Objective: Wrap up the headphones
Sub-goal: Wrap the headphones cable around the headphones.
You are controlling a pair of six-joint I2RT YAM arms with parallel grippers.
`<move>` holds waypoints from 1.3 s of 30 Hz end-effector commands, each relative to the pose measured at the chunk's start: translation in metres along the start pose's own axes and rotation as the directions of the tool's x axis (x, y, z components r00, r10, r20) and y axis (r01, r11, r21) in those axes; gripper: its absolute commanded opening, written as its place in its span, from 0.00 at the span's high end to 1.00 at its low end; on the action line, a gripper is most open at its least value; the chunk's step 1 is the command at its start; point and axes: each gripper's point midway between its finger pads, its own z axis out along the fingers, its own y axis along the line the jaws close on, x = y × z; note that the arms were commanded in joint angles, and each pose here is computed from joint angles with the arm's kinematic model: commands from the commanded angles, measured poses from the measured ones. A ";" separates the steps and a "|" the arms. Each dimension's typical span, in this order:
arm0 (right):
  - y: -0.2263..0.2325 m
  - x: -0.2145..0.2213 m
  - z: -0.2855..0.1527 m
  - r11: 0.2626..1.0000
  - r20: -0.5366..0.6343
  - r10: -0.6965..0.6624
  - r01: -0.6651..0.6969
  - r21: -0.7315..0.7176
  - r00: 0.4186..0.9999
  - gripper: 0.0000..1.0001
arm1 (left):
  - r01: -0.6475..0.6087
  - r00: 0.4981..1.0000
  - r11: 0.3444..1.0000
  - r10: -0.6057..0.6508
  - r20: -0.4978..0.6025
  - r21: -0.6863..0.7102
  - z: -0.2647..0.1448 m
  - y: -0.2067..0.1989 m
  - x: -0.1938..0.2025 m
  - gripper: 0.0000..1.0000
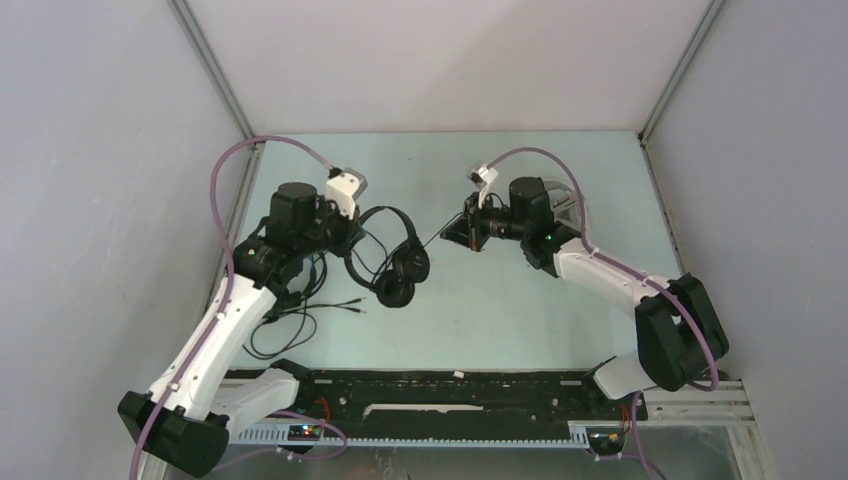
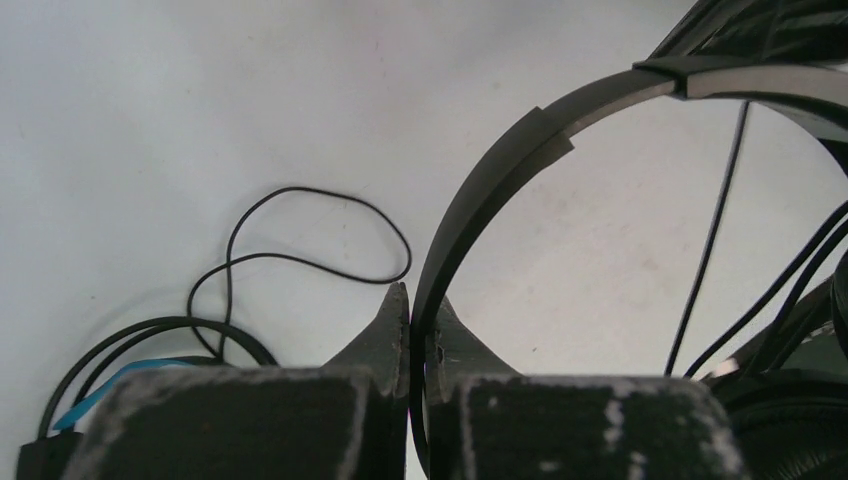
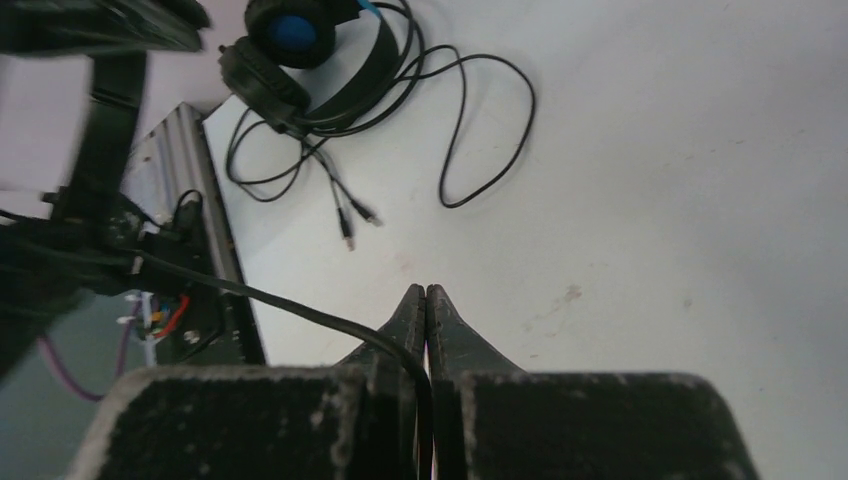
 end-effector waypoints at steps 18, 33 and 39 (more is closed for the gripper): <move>0.122 -0.045 -0.038 0.942 -0.178 0.151 -0.196 -0.273 0.972 1.00 | -0.423 0.903 0.849 0.425 -0.069 -0.317 0.008 0.046 -0.001 1.00; 0.171 -0.076 0.010 0.902 -0.181 0.265 -0.310 -0.299 0.947 0.98 | -0.329 0.922 0.790 0.388 0.006 -0.517 -0.007 0.066 -0.024 1.00; 0.177 -0.097 0.031 0.924 -0.154 0.260 -0.292 -0.247 0.953 0.93 | -0.244 0.945 0.790 0.323 0.044 -0.562 -0.015 0.070 -0.030 1.00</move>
